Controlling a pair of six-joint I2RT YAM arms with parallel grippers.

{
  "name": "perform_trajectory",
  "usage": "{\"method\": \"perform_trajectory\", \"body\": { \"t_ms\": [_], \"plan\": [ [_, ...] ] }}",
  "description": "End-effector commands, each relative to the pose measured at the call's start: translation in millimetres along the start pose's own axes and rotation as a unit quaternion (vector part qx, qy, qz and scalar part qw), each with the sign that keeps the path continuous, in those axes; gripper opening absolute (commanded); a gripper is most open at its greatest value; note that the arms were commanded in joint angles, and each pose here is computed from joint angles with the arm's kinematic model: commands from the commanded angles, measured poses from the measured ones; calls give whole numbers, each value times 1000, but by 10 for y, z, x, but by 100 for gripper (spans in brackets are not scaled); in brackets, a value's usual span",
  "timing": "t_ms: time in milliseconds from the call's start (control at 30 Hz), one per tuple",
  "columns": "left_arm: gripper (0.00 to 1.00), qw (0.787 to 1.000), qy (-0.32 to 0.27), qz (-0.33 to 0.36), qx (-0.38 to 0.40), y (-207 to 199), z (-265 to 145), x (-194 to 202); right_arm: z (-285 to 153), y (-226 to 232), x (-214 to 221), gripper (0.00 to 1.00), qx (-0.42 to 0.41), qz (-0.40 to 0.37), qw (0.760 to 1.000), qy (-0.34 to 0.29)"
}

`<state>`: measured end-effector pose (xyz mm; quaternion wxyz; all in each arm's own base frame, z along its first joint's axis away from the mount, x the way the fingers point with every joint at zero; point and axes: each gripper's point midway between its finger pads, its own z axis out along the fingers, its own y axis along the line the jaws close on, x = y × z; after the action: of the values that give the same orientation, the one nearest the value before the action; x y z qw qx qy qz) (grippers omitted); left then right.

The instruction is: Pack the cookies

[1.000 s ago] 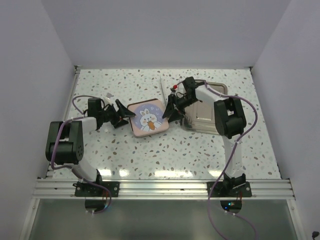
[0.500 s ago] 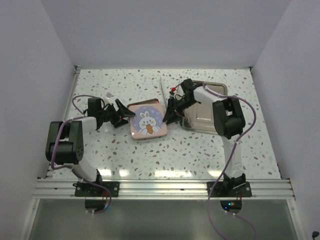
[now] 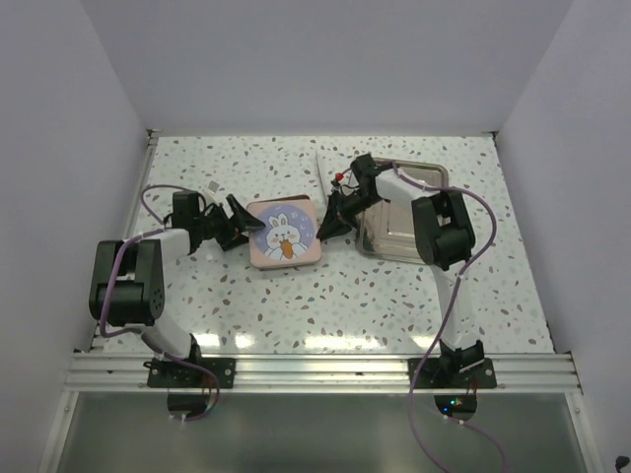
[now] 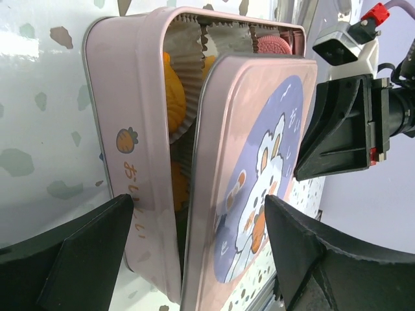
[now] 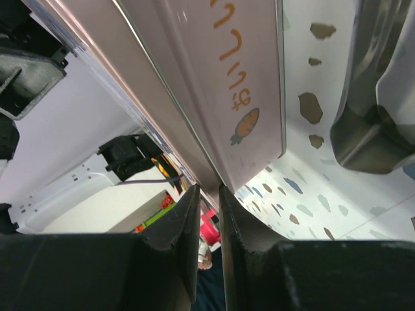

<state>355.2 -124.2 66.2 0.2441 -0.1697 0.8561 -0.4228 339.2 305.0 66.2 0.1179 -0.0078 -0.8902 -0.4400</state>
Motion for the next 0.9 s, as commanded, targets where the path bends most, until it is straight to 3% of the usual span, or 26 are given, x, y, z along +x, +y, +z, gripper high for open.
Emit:
{"method": "perform_trajectory", "body": {
  "t_ms": [0, 867],
  "plan": [
    [87, 999, -12, 43, 12, -218, -44, -140, 83, 11, -207, 18, 15, 2, 999, -30],
    [87, 999, -11, 41, -21, -133, 9, -213, 92, 252, -591, 14, -6, 30, 997, -71]
  ]
}}
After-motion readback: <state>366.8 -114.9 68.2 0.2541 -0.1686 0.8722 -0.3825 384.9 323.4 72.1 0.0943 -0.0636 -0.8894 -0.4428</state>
